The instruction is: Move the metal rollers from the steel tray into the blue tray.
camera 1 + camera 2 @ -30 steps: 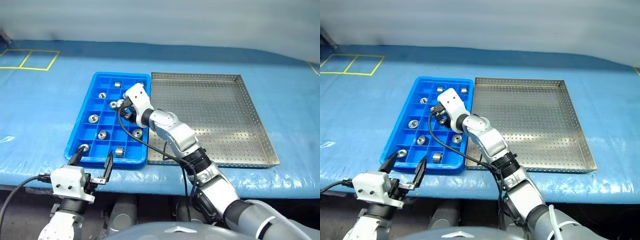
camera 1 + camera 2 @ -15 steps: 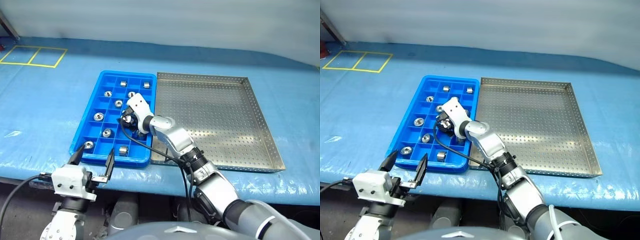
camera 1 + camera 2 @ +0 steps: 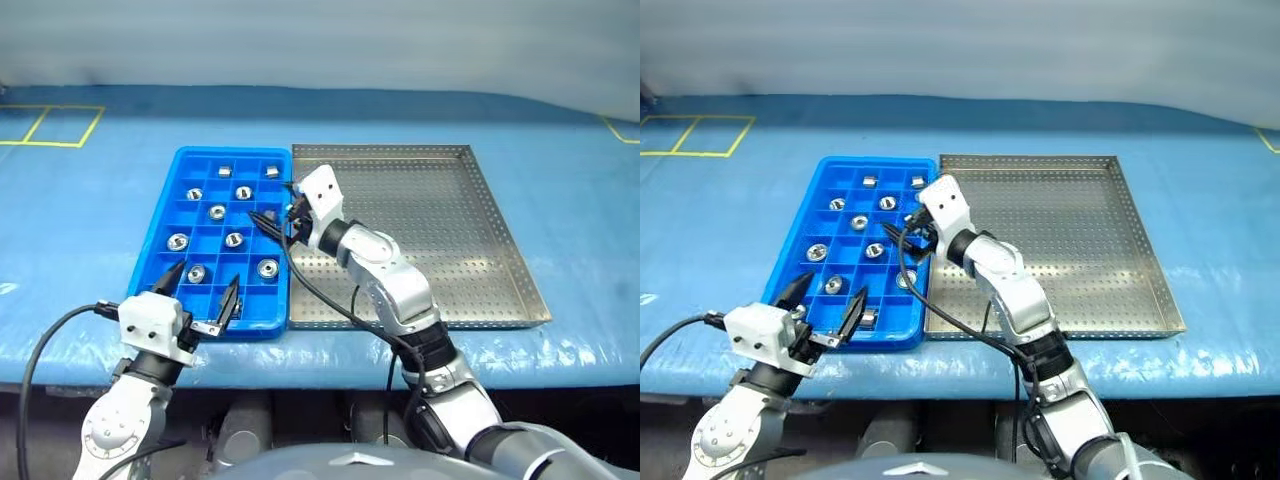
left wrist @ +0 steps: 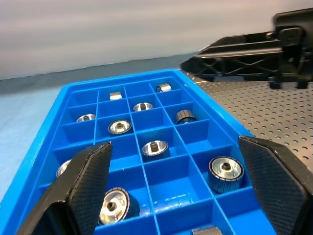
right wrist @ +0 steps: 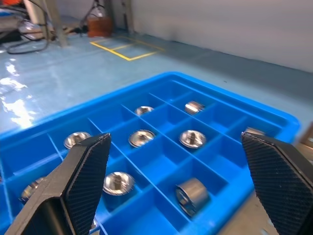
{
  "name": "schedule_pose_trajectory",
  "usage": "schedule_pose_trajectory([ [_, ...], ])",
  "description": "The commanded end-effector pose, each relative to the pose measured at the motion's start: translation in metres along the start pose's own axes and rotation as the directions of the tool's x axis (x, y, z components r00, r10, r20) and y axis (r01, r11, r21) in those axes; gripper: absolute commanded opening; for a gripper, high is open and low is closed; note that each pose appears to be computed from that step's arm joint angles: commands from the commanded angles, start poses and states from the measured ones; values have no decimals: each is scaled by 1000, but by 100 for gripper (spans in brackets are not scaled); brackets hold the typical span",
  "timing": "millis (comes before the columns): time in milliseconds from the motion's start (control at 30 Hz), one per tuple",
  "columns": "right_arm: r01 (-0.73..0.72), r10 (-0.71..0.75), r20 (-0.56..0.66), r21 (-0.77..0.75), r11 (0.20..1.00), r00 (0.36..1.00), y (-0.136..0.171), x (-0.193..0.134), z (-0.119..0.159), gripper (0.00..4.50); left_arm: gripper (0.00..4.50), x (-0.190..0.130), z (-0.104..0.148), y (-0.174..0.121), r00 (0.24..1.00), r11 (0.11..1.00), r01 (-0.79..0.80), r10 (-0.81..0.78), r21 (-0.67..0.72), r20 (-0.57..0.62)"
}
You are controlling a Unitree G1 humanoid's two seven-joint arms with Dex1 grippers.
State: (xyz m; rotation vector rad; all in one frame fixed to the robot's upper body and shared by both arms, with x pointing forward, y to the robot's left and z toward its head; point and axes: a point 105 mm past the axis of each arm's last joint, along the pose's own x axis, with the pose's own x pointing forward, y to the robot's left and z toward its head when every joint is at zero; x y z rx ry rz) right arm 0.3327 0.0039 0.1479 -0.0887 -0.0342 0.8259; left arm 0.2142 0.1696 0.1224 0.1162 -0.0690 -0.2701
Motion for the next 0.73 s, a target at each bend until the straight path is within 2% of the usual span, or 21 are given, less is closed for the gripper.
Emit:
schedule_pose_trajectory([
  [33, 42, -41, 10, -19, 999, 999, -8, -19, 2, 447, 450, 9, 5, 8, 1000, 1000, 7, -7, 14, 19],
  [233, 90, -87, -65, 52, 995, 994, -17, -48, -14, 447, 450, 22, 6, 19, 999, 999, -14, 13, 37, 29],
  [400, 138, -136, -80, 26, 990, 987, -22, -68, -17, 447, 450, 34, 5, 28, 998, 998, -49, 48, 43, 36],
  [733, 88, -88, -85, -3, 996, 992, -10, -70, -18, 447, 450, 33, 3, 28, 999, 998, -34, 33, 47, 22],
])
